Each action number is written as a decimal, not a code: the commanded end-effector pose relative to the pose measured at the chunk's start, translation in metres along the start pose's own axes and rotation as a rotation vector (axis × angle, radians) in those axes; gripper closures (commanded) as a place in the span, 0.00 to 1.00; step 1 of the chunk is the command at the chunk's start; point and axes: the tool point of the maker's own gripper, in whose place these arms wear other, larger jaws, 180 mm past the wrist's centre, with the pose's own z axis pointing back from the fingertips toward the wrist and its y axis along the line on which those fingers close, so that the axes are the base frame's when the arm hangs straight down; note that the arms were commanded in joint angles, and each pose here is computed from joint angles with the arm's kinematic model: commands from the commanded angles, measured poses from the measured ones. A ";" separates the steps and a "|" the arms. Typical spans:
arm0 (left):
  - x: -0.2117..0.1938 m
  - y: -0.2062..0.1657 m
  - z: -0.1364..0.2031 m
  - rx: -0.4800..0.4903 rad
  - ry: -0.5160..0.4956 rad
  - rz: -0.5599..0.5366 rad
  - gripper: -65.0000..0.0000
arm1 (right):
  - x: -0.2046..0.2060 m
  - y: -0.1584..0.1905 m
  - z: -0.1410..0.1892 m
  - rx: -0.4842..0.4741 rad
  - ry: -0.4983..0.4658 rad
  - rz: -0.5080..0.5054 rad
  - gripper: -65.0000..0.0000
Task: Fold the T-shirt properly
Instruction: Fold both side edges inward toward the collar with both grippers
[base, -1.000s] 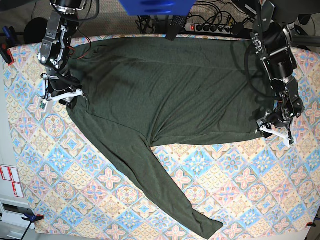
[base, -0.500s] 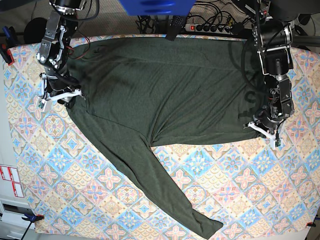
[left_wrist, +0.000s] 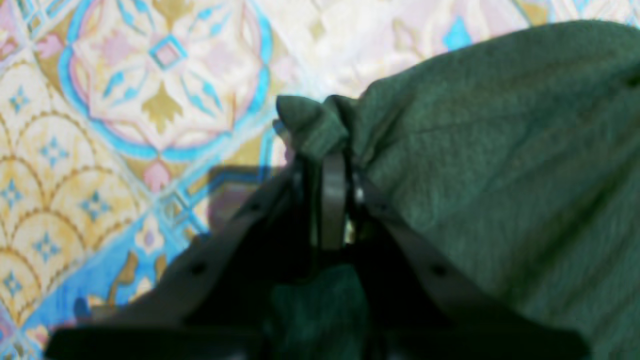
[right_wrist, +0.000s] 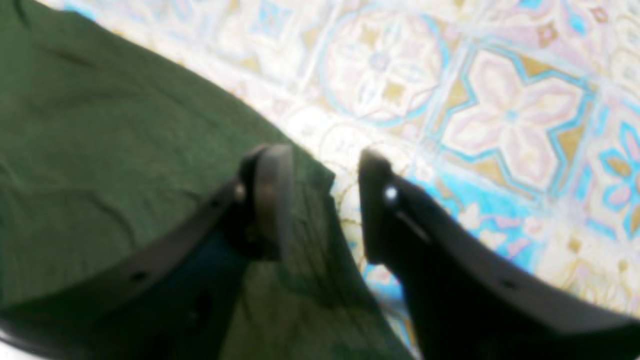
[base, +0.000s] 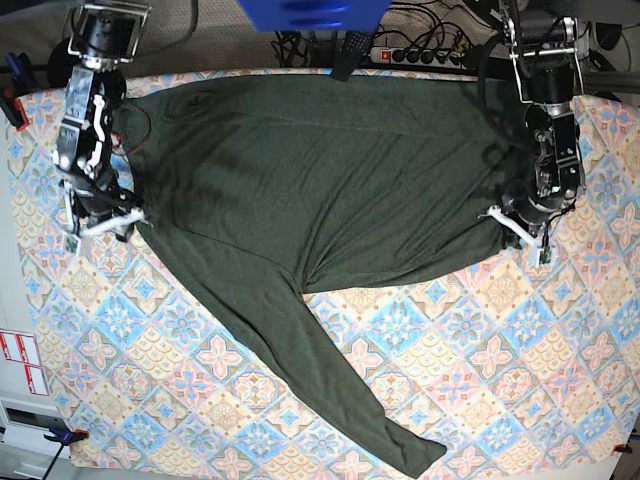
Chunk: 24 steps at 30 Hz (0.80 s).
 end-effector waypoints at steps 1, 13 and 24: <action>0.007 0.003 0.004 0.006 -0.012 -0.017 1.00 | 0.018 0.005 -0.002 0.019 -0.043 0.013 0.59; 0.010 0.016 0.024 0.038 -0.061 -0.011 1.00 | 0.023 0.026 -0.052 0.053 0.075 0.179 0.56; 0.004 0.019 0.025 0.044 -0.052 -0.006 1.00 | -0.004 0.036 -0.069 0.118 0.146 0.232 0.56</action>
